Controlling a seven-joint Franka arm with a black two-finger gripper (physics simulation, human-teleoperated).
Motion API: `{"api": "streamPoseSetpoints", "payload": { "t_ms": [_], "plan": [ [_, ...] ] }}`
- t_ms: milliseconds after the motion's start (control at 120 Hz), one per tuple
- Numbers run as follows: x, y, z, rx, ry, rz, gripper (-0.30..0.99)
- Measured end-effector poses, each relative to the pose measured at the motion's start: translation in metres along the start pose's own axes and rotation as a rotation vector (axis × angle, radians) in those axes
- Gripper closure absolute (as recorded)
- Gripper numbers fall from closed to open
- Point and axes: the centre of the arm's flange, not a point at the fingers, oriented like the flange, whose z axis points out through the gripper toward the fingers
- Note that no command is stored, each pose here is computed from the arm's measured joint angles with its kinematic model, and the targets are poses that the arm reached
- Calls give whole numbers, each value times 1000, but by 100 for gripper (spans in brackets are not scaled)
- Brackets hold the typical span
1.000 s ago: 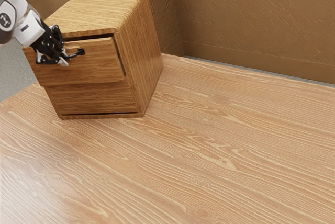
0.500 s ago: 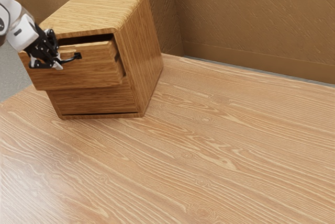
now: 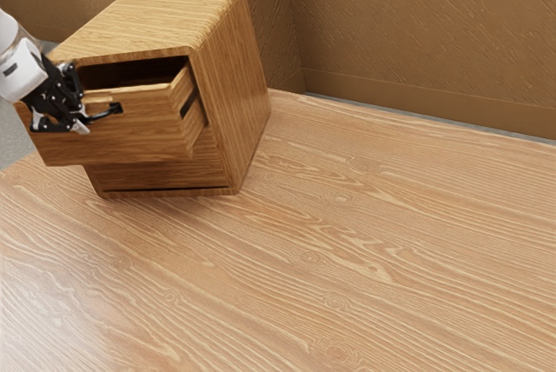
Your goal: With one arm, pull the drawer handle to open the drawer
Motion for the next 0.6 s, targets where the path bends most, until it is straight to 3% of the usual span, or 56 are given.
{"api": "streamPoseSetpoints", "payload": {
  "t_ms": [275, 467, 600],
  "plan": [
    [7, 31, -13, -7, -2, -13, 69],
    [10, 49, -26, 1, -13, -18, 80],
    [12, 60, -29, 2, -18, -21, 79]
  ]
}}
